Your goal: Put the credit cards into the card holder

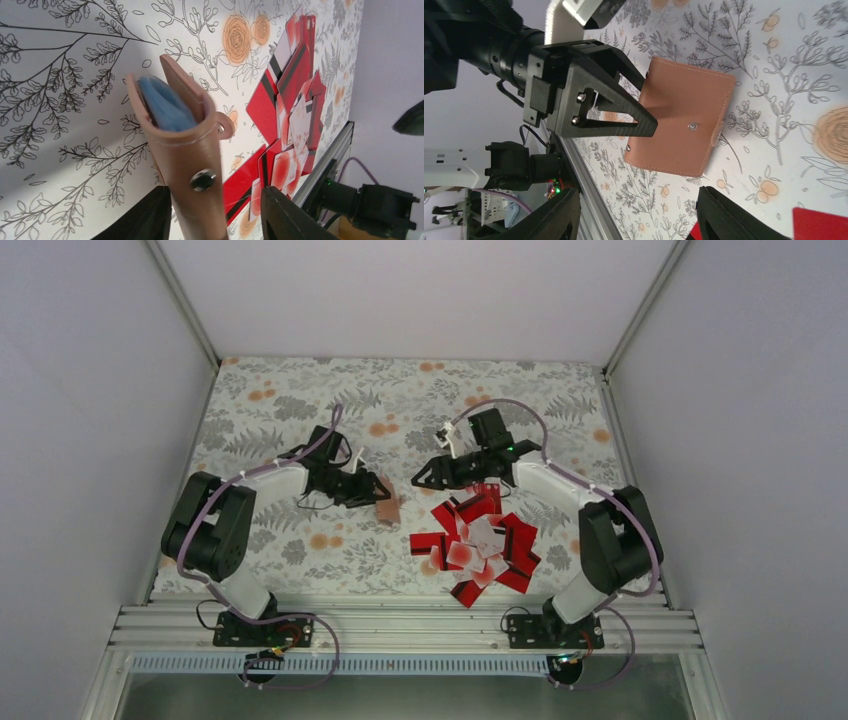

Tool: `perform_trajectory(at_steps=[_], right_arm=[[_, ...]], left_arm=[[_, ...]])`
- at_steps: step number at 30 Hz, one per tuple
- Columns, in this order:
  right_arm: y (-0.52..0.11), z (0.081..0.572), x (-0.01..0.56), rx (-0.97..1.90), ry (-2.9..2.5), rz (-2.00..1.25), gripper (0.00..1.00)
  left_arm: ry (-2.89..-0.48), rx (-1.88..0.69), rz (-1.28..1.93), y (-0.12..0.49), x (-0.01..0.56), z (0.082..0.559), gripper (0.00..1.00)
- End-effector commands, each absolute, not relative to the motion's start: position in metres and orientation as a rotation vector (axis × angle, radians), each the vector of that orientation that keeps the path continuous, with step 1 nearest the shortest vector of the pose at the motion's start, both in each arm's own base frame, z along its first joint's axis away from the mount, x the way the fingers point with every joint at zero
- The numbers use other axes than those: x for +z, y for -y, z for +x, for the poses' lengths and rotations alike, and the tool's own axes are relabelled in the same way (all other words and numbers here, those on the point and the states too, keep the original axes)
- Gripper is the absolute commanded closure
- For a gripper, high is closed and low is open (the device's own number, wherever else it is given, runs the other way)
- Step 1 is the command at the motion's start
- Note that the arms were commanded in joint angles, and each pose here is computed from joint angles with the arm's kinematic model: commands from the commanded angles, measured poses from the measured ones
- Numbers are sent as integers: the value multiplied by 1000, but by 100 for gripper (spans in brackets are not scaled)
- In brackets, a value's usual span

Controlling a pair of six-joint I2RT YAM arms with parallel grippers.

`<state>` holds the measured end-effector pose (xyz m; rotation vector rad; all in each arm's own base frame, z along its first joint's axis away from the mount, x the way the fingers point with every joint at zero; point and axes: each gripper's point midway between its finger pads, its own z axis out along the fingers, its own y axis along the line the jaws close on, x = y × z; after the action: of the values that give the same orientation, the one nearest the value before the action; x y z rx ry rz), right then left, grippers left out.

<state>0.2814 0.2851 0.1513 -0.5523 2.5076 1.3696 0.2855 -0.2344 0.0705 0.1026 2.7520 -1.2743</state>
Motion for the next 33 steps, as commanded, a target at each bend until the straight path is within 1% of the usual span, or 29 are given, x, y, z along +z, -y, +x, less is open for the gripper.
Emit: perform_trajectory(at_steps=[1,6,8,9,10,11,12,14,17,21,23,25,28,33], right_arm=[[-312,286,159,1435,-2461,-597,40],[-331,285,145,1455,-2500,-638,41],[-338,285,144,1462,-2502,-658,41],[-341,284,143,1473,-2500,-672,41],[-345,283,143,1485,-2499,-683,41],[-349,282,142,1499,-2500,-697,41],[-353,280,140,1511,-2502,-715,41],[-362,278,140,1531,-2495,-744,41],[-375,279,138,1558,-2498,-766,41],[-394,270,137,1565,-2487,-859,41],[-401,263,126,1530,-2520,-888,41],[-405,259,111,1464,-2577,-880,43],[-396,272,81,1241,-2718,-726,49],[-393,279,69,1152,-2761,-618,53]], left_arm=[[-2739,-1238,123,230,69,289,49],[-2802,-917,118,198,63,293,34],[-2811,-782,123,184,67,294,21],[-2809,-724,128,177,69,295,11],[-2809,-670,132,171,71,295,6],[-2804,-621,135,165,73,295,3],[-2797,-591,141,162,76,295,3],[-2779,-572,154,158,81,293,10],[-2761,-621,158,162,82,287,22],[-2746,-705,134,169,76,281,47],[-2754,-723,125,170,69,278,55],[-2765,-738,113,171,63,277,58],[-2778,-745,99,171,55,275,58],[-2794,-764,101,174,46,273,62]])
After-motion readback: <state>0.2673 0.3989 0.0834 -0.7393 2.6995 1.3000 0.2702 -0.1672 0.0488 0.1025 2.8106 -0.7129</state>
